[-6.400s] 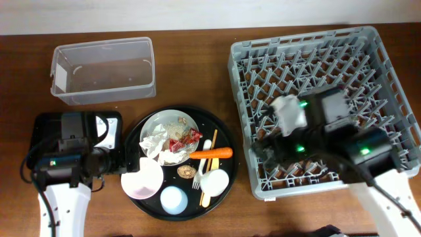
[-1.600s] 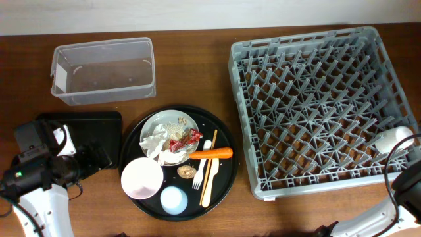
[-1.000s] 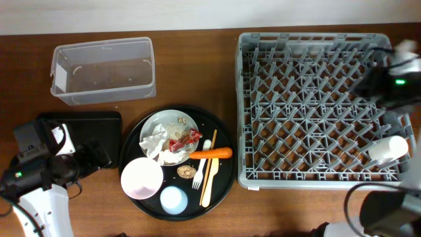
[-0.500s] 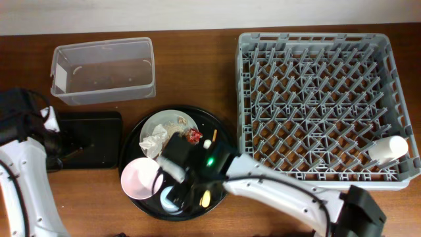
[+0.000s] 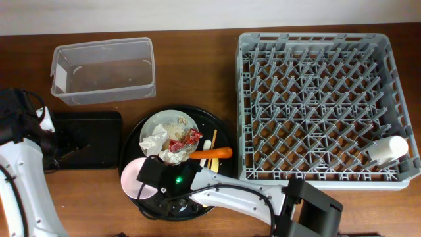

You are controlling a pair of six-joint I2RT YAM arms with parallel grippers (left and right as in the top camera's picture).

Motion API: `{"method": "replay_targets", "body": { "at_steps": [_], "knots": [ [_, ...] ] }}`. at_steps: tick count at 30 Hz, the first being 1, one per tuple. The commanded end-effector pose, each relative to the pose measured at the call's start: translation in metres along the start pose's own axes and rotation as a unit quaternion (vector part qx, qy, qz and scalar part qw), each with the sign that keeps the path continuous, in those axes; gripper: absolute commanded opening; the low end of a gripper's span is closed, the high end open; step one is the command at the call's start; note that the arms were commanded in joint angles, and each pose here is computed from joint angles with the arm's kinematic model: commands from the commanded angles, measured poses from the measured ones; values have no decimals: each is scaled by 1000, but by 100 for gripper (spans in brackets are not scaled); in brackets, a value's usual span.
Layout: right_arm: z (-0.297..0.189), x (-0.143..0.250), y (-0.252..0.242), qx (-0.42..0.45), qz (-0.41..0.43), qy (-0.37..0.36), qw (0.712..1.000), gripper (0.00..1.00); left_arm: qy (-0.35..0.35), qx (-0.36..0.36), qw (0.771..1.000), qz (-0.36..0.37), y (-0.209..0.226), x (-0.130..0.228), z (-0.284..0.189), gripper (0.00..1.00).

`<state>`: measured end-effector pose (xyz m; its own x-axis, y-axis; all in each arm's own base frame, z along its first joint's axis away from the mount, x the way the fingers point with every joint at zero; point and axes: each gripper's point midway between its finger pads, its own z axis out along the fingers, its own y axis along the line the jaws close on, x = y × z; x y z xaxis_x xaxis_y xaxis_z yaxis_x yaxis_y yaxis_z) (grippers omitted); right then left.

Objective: Sort waste into correct bins and load items into the dishwasher rack
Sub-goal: 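Grasp the light blue cup on the round tray with the right gripper, then place the light blue cup upside down in the rack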

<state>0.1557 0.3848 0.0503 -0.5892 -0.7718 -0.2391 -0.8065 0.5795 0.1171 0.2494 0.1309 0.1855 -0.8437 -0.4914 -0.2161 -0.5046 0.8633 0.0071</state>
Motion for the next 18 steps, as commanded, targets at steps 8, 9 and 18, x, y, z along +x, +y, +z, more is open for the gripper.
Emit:
{"method": "replay_targets", "body": {
  "at_steps": [8,9,18],
  "knots": [
    [-154,-43,-93,71,110,-82,988,52,-10,-1,1000,-8,1,-4,-5,99],
    [-185,-43,-131,98,151,-103,978,52,-10,-1,1000,-8,1,-4,-5,99],
    [-304,202,-458,211,582,-156,769,52,-10,-1,1000,-8,1,-4,-5,99]
  ]
}}
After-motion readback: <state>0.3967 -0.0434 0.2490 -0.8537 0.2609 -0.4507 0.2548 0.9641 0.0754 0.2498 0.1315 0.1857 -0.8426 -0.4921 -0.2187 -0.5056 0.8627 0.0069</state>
